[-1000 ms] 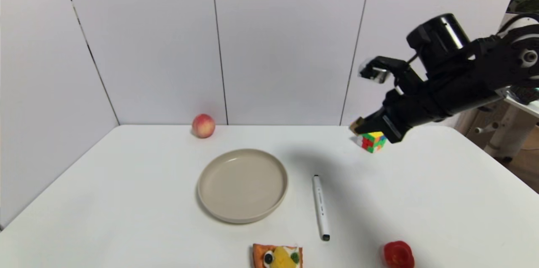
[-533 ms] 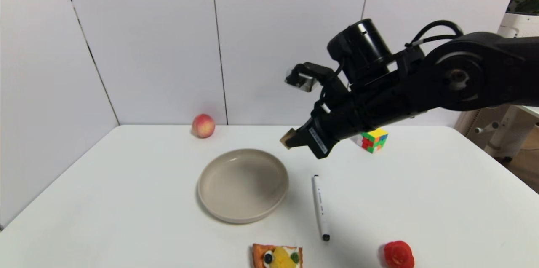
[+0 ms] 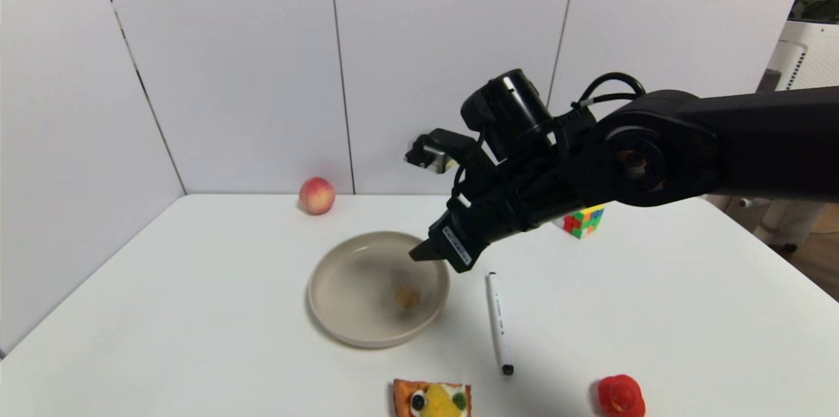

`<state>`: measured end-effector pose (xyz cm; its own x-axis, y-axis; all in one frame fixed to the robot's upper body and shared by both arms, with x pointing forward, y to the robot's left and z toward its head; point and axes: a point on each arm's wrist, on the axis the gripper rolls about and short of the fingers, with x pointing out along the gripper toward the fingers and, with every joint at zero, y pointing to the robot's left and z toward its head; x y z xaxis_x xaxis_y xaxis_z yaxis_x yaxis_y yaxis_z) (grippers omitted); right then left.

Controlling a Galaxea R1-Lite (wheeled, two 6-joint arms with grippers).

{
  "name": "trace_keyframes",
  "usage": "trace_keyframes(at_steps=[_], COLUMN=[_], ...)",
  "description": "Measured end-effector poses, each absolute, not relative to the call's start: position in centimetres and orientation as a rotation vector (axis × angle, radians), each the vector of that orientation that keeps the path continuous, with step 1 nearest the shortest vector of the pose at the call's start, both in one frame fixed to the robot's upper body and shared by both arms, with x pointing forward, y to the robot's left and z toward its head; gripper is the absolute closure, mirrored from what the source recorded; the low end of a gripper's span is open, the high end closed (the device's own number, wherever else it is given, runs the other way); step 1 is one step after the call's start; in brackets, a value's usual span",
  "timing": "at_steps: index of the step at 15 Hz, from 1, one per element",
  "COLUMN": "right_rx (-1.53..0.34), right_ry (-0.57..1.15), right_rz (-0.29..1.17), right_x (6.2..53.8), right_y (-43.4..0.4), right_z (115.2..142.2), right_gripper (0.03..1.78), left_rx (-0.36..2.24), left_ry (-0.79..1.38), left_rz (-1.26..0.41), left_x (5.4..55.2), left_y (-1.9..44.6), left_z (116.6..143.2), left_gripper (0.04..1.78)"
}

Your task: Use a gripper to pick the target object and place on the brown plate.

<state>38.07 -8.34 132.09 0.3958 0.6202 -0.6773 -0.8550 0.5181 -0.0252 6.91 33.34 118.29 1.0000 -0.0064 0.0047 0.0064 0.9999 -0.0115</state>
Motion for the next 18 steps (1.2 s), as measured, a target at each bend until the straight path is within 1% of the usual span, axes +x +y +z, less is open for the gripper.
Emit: trace_keyframes(at_steps=[3, 6, 9, 10, 12, 14, 15, 17, 18], right_rx=[-0.391, -0.351, -0.273, -0.25, -0.209, -0.161, -0.149, -0.151, -0.164], right_ry=[0.647, 0.606, 0.61, 0.639, 0.709, 0.783, 0.797, 0.784, 0.743], right_rz=[0.97, 0.943, 0.826, 0.763, 0.634, 0.488, 0.423, 0.278, 0.217], right_x=[37.7, 36.9, 35.5, 34.5, 31.4, 26.7, 24.6, 19.9, 17.9], right_y=[-8.5, -10.2, -15.7, -18.6, -24.0, -28.8, -30.2, -32.2, -32.7], right_z=[132.8, 135.2, 138.7, 139.8, 140.8, 139.8, 138.8, 135.6, 133.9], right_gripper=[0.66, 0.48, 0.36, 0.33, 0.28, 0.23, 0.22, 0.19, 0.18], left_rx=[-0.011, -0.012, -0.011, -0.011, -0.012, -0.012, -0.011, -0.012, -0.011], left_ry=[-0.005, -0.005, -0.005, -0.005, -0.005, -0.005, -0.005, -0.005, -0.005], left_rz=[-0.007, -0.006, -0.006, -0.006, -0.006, -0.006, -0.006, -0.006, -0.006], left_x=[6.9, 6.9, 6.9, 6.9, 6.9, 6.9, 6.9, 6.9, 6.9], left_y=[33.3, 33.3, 33.3, 33.3, 33.3, 33.3, 33.3, 33.3, 33.3], left_z=[118.3, 118.3, 118.3, 118.3, 118.3, 118.3, 118.3, 118.3, 118.3], left_gripper=[0.13, 0.13, 0.13, 0.13, 0.13, 0.13, 0.13, 0.13, 0.13])
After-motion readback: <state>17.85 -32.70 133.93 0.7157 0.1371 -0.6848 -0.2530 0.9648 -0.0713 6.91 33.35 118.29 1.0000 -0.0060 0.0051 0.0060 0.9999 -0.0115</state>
